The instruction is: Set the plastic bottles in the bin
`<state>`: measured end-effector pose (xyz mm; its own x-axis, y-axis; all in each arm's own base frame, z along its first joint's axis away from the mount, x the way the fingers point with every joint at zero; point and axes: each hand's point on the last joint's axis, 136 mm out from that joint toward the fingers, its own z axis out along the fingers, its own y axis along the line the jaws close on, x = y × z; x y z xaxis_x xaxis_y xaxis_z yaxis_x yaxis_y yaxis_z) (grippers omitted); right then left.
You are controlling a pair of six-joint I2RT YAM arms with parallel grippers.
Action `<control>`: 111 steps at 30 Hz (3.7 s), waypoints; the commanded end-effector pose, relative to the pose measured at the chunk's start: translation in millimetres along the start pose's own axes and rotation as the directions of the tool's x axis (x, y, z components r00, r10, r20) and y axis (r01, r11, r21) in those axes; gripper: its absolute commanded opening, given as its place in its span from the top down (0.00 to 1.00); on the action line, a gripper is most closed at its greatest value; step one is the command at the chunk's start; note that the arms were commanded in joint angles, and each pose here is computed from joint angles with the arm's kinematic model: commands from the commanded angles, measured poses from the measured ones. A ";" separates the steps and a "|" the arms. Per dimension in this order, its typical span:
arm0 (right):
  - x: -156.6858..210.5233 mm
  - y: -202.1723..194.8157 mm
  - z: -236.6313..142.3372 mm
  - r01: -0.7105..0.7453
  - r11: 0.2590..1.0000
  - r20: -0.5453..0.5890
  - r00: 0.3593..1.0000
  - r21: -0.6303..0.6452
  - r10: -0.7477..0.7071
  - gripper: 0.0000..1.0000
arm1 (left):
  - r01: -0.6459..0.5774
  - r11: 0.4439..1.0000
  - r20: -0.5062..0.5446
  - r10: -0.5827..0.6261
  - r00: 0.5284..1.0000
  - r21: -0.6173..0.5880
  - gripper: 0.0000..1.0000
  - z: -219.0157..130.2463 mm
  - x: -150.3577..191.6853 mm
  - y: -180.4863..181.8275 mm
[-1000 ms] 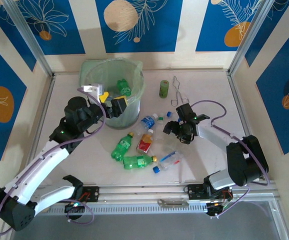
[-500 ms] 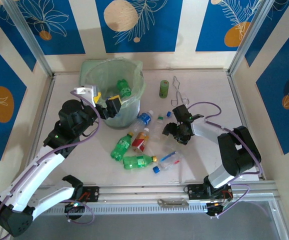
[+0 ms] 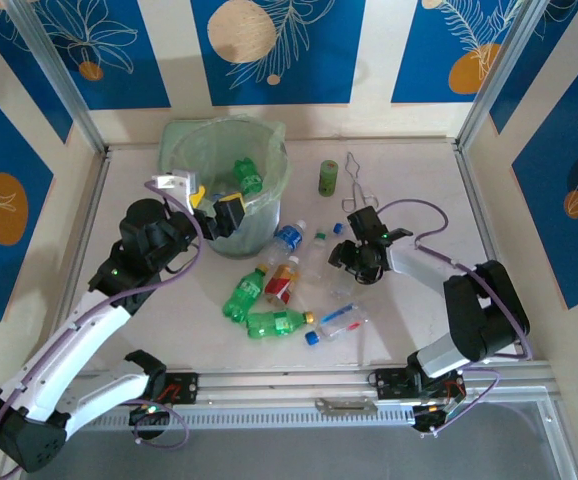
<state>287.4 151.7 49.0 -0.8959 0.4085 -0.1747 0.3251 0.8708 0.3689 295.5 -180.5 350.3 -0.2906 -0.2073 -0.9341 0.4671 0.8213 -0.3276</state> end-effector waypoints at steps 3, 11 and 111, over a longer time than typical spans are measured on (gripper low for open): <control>-42.6 49.2 -63.2 0.110 0.976 0.177 0.981 -0.186 -0.077 0.43 | -0.035 0.991 0.016 0.033 0.999 0.128 0.00 1.7 -18.2 -26.7; -85.8 126.1 -152.6 0.290 0.863 0.415 0.904 -0.414 -0.105 0.44 | -0.042 0.961 -0.020 0.049 0.999 0.273 0.00 12.8 -22.9 -57.7; -83.4 123.4 -216.6 0.301 0.737 0.510 0.858 -0.606 0.069 0.13 | -0.107 0.986 -0.314 0.061 0.947 -0.132 0.44 85.4 -7.0 58.2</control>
<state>334.5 169.4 314.2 -0.5899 0.5361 -0.6039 -0.2431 0.5952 0.7659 398.5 -176.5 327.5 -0.4803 -0.0053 -0.8771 0.3717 0.9045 -0.2090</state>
